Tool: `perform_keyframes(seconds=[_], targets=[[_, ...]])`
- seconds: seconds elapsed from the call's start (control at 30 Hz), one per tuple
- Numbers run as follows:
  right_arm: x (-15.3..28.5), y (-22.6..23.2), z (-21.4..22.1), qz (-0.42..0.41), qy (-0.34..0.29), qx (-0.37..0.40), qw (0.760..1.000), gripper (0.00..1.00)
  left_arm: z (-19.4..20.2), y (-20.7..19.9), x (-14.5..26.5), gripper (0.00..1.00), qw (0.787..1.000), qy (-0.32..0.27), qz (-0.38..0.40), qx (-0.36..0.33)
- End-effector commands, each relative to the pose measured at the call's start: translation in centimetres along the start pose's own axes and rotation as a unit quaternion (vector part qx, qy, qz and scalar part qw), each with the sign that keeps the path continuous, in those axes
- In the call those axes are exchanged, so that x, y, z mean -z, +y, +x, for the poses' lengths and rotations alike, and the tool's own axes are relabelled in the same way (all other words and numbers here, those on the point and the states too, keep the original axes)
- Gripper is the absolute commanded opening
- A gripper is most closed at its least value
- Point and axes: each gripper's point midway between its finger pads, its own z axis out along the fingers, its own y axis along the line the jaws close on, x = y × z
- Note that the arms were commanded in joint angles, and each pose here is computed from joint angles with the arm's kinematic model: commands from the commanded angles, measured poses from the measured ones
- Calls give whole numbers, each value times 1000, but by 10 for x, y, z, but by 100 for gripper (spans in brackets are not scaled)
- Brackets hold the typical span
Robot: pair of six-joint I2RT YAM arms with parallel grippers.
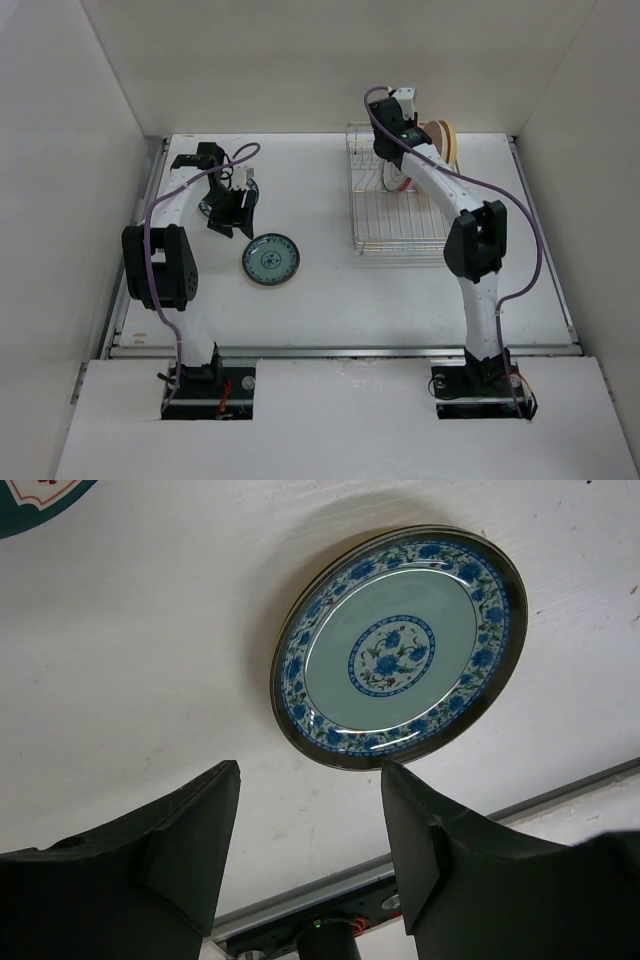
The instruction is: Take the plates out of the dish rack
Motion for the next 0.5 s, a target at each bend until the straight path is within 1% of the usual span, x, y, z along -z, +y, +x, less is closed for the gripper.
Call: perform_keyframes(seconds=[0.0,0.07,0.2,0.27,0.33,0.37,0.4,0.43,0.47], targets=[[-1,-20,-6,35,-6,-16,999,38,1,-4,7,56,1000,1,8,5],[-5,-18,2,37,1,-8,999,38,1,-4,7,56,1000,1,8,5],[-10,-22,8,43,9,-16,999,38,4,-5,7,56,1000,5,9,7],[-17,-28,12,42,18,-23,999,43,4,-5,7,56,1000,5,9,7],[-23,-23,18,24,27,-27,999,43,4,-5,7,56,1000,5,9,7],[-23,-17,19,8,31,-28,999,43,4,-5,7,56,1000,5,9,7],[-26,-9,22,-23,42,-45,998,41,4,-5,7,56,1000,5,9,7],[-30,-10,23,-33,48,-49,997,41,4,-5,7,56,1000,5,9,7],[-30,-4,29,-46,57,-51,996,36,4,-5,7,56,1000,5,9,7]])
